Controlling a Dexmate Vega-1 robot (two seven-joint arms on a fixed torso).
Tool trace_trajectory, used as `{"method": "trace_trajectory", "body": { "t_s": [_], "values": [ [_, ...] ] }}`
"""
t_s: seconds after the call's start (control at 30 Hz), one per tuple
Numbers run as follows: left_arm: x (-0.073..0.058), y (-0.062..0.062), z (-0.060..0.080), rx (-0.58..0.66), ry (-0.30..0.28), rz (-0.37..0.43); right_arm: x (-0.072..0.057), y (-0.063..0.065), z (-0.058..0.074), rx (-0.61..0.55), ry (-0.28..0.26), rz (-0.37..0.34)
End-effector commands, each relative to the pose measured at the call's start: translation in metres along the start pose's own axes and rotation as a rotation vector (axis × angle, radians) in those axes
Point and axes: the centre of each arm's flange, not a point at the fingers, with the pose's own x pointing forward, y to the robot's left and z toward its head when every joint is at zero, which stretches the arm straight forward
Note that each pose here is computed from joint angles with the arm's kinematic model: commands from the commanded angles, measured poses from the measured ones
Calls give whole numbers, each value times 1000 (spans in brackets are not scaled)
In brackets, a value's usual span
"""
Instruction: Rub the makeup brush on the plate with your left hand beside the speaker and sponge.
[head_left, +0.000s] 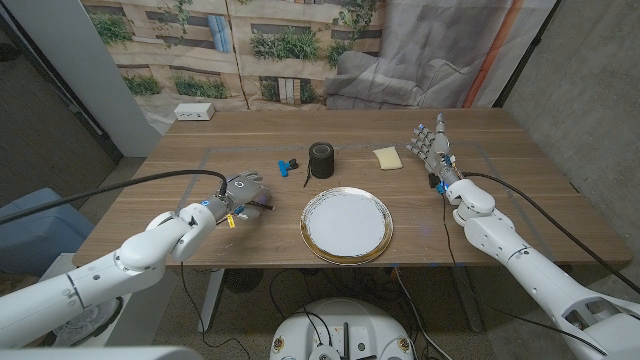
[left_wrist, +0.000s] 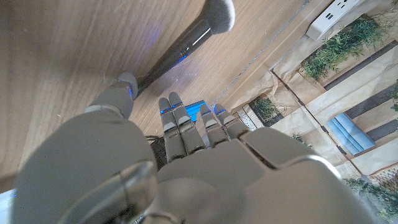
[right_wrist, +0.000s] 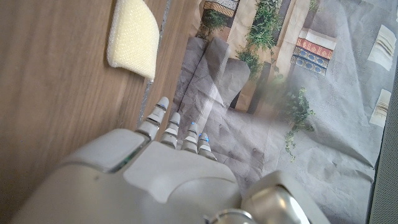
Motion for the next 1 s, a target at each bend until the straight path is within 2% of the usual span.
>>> {"method": "trace_trajectory", "body": {
  "t_s": [0.03, 0.4, 1.0],
  "values": [
    [2, -6, -3, 5, -6, -16, 0, 0, 0, 0, 0, 0],
    [1, -13, -6, 7, -8, -33, 0, 0, 0, 0, 0, 0],
    [1, -15, -7, -10, -15, -10, 0, 0, 0, 0, 0, 0]
  ]
}}
